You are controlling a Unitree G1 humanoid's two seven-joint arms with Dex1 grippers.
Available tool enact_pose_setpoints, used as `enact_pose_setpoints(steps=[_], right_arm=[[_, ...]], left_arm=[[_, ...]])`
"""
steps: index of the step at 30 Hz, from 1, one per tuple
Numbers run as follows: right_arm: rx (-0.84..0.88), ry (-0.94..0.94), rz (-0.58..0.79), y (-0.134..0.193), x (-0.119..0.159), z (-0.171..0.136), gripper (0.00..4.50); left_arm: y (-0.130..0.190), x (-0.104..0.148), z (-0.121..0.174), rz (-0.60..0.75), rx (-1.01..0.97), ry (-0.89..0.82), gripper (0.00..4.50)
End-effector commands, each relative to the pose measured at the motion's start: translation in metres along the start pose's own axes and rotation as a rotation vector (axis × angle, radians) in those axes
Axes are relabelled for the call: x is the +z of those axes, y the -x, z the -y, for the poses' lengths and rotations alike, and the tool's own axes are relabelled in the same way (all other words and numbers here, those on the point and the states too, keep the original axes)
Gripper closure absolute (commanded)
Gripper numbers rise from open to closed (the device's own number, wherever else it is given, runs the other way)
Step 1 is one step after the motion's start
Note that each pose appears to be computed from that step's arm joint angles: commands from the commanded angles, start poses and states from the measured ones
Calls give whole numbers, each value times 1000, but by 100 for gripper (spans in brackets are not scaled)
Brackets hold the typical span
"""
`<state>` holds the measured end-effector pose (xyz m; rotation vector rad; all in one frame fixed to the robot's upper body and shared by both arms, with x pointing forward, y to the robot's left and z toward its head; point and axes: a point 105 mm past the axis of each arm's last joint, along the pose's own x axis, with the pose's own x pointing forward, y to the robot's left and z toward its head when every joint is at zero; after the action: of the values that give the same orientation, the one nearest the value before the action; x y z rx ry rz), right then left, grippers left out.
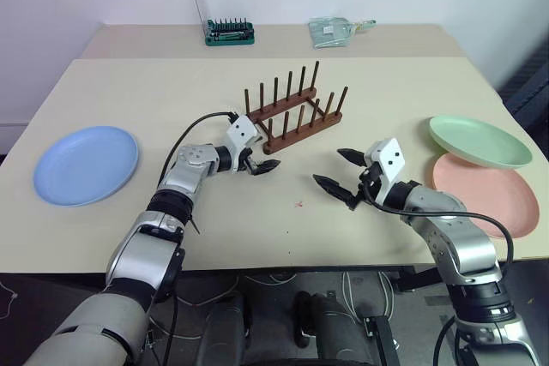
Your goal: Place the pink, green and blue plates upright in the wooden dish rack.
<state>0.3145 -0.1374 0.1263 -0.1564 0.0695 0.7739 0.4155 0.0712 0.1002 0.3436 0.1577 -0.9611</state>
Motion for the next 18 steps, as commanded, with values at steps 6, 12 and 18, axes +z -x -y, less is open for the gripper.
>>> enact_pose_setpoints(steps=[6, 12, 18], right_arm=[[-10, 74, 3, 9, 8, -1, 0], [33, 135, -121, 29, -8, -1, 0], [36, 138, -179, 49, -15, 3, 0]], left_arm=[[-4, 0, 10, 34, -30, -18, 317], [4, 9, 30, 85, -190, -84, 363], [12, 15, 53, 71, -392, -187, 363]])
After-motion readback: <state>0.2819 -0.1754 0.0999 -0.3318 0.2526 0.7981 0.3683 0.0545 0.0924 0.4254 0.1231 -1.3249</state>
